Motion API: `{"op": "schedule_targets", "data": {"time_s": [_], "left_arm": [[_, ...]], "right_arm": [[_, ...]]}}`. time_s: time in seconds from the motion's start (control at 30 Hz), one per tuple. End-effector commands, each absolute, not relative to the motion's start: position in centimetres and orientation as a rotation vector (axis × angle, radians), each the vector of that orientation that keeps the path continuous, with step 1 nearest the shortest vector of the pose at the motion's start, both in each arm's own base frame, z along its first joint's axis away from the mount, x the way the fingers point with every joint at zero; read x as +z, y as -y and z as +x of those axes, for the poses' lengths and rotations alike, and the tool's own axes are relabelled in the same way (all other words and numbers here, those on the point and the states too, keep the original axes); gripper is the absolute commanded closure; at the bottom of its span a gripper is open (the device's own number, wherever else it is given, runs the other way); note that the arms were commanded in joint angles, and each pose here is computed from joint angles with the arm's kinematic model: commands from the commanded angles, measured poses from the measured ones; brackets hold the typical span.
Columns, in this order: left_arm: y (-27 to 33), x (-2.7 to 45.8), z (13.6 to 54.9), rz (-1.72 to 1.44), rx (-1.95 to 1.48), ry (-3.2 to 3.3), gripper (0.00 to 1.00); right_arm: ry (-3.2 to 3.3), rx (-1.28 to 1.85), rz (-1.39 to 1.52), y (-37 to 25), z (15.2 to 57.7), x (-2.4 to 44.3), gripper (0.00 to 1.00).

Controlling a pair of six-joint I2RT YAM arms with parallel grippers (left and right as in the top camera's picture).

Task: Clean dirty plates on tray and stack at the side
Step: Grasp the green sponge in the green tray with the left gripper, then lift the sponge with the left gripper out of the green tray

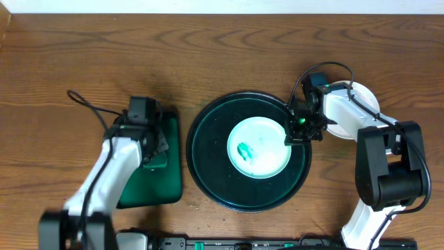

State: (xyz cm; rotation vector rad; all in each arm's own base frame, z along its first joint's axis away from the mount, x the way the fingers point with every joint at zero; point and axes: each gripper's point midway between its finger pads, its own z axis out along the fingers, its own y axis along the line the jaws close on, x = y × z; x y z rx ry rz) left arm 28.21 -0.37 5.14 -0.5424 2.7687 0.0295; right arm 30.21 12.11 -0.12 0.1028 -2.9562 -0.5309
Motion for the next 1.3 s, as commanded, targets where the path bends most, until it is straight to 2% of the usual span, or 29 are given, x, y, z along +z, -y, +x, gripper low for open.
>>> {"op": "schedule_targets", "data": {"time_s": [0.0,0.23,0.63,1.27], "left_arm": [[0.4,8.9,29.0,-0.489,0.023,-2.635,0.93],[-1.8,14.0,28.9,-0.494,0.181,-2.418,0.93],[-3.5,18.7,30.8,-0.484,0.381,-2.163,0.93],[-1.9,20.5,31.1,-0.415,0.459,-2.073,0.93]], "right_arm": [[2.945,-0.439,0.124,-12.0,29.6,-1.8,0.99],[2.947,-0.440,0.125,-12.0,29.7,-1.8,0.99],[2.948,-0.442,0.137,-12.1,29.7,-1.8,0.99],[2.941,-0.439,0.134,-12.0,29.5,-1.8,0.99]]}}
